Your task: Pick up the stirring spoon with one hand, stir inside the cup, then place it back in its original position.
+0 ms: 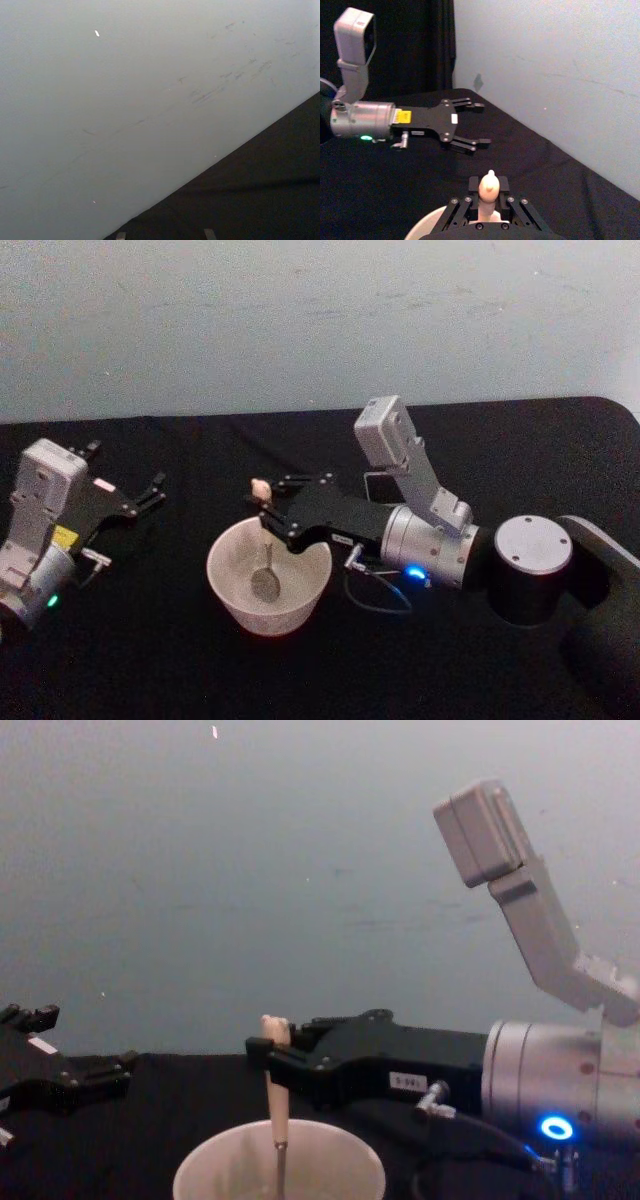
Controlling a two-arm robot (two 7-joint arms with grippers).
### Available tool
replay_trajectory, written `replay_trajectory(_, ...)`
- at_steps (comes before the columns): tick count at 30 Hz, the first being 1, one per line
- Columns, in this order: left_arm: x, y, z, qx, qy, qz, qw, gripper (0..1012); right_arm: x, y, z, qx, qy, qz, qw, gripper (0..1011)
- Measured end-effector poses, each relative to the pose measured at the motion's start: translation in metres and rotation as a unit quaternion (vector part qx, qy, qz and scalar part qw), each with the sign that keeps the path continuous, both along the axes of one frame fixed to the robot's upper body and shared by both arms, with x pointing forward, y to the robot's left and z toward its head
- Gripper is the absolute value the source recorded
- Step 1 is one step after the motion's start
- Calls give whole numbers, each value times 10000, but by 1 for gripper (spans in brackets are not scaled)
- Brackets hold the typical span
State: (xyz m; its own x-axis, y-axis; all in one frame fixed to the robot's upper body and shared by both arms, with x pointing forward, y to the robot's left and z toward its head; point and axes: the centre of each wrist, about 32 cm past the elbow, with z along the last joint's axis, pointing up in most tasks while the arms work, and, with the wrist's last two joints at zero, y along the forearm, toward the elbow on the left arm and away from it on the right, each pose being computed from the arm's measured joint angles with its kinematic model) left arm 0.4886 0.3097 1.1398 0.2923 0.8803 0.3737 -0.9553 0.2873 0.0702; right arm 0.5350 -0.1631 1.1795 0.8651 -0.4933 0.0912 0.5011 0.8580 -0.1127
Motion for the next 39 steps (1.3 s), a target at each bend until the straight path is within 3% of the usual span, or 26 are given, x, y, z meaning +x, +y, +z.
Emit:
replay_trajectory(8,0,0,0,0,0,0,10000,1001,10,-105,42,7,-39,-109,9999,221)
replay_trajectory(25,0,0,0,1,1,0,10000,1001,-258,-363,138,98,145,147,9997,221)
replay_trajectory(33,0,0,0,0,1,0,10000,1001,-334,-330,145,140,219,324,9991,221)
replay_trajectory(39,0,0,0,0,1,0,10000,1001,-308,-192,140,201,222,436,9986,221)
